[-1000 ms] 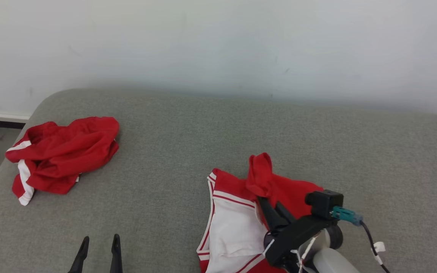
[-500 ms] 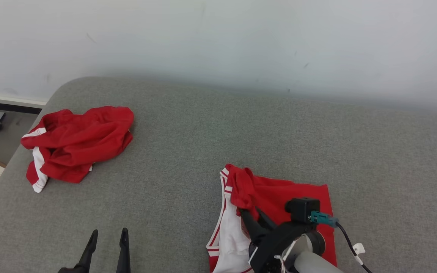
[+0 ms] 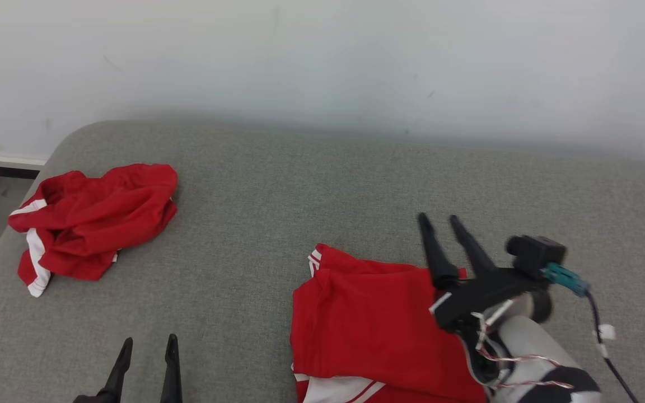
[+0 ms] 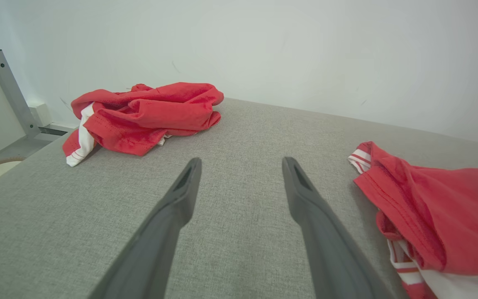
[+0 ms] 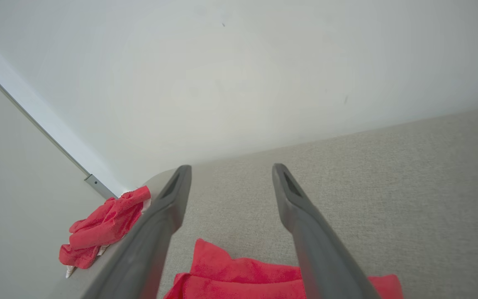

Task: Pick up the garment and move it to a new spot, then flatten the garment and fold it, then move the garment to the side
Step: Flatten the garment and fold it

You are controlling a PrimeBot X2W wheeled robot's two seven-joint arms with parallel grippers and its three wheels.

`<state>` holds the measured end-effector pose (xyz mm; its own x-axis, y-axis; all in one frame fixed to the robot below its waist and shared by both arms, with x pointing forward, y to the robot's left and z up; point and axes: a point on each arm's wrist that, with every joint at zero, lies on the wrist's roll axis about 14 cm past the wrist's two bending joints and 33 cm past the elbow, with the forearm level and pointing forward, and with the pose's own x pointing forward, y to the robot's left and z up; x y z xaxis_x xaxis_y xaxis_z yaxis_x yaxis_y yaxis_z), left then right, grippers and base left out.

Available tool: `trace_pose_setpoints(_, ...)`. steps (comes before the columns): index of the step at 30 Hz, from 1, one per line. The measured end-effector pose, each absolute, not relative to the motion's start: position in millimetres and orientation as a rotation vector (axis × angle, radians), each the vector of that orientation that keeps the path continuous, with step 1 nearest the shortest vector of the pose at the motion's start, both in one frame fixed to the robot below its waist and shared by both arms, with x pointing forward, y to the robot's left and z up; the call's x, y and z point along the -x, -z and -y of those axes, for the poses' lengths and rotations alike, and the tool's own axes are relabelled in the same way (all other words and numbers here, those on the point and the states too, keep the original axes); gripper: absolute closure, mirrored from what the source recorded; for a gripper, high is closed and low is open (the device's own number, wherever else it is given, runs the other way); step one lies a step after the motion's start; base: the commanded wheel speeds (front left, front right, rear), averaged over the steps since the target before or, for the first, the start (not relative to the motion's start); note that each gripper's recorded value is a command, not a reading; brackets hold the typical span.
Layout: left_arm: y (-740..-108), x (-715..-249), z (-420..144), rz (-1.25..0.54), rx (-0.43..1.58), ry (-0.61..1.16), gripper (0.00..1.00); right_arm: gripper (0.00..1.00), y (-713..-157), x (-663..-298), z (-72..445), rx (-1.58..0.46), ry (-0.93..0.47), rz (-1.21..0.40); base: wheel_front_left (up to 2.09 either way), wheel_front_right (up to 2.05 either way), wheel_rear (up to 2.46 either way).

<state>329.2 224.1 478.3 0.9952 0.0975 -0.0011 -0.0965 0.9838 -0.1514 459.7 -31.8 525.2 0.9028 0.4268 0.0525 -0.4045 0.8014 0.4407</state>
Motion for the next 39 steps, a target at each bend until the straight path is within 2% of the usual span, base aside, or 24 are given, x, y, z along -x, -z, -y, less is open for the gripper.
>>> trace_pose_setpoints(9, -478.7, -335.6, -223.2, 0.006, 0.143, -0.088, 0.0, 0.0, -539.2, -451.9, 110.2, -0.323, -0.282, 0.107, 0.0, 0.0, 0.0)
trace_pose_setpoints(26, -483.6, -339.3, -217.1, 0.017, 0.114, -0.051, 0.0, 0.0, -514.1, -385.2, 146.8, -0.191, -0.158, 0.102, 0.0, 0.0, 0.0)
trace_pose_setpoints(39, -483.7, -332.4, -209.5, 0.012, 0.038, -0.015, 0.0, 0.0, -488.3, -355.0, 146.6, -0.163, -0.154, 0.023, 0.0, 0.0, 0.0)
